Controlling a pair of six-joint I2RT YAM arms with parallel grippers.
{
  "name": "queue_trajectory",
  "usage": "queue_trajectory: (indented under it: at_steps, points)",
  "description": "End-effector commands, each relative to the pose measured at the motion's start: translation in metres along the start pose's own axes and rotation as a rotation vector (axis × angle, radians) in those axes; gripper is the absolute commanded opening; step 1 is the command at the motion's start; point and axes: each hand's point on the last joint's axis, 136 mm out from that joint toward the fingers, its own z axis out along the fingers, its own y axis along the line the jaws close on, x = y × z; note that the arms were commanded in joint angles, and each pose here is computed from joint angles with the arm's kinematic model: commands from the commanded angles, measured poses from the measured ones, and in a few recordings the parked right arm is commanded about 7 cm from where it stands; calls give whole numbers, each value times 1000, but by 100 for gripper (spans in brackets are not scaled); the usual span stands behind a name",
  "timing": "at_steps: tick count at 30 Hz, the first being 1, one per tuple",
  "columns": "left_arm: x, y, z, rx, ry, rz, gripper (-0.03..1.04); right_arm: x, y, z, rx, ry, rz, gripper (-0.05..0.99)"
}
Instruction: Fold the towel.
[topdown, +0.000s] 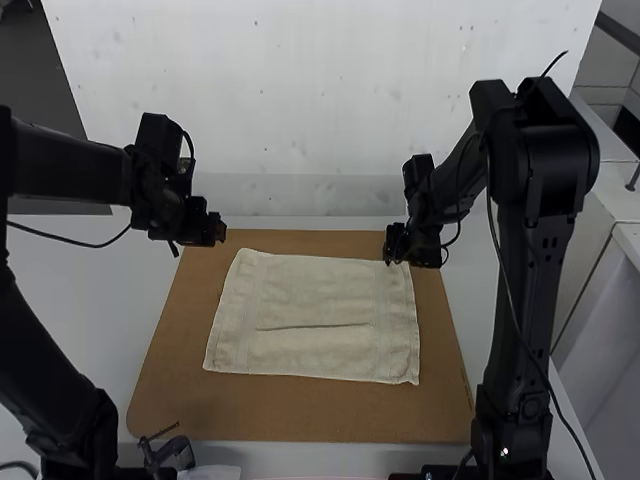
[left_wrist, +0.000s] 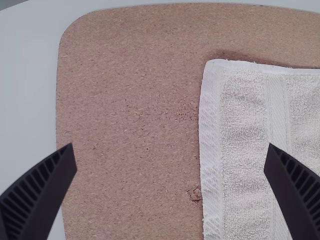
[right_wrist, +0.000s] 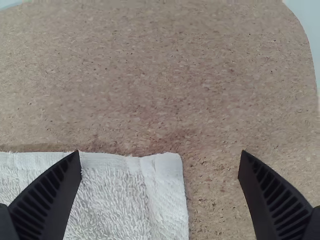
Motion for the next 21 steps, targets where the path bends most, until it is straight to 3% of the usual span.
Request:
queue_trajectory:
  at_steps: [1,4,6,21]
  points:
    - [-11,3,7,-7,-2,-11,97,25,-2,20,71,91,-27,56]
    - [-13,0,16,4,17,-16,97,26,0,21,86,93,-37,23]
    - [-11,-1,25,5,42,-21,97,27,-1,21,90,94,-36,16]
    - [-9,-34,98,18,198,21,97,26,-6,17,101,90,-30,14]
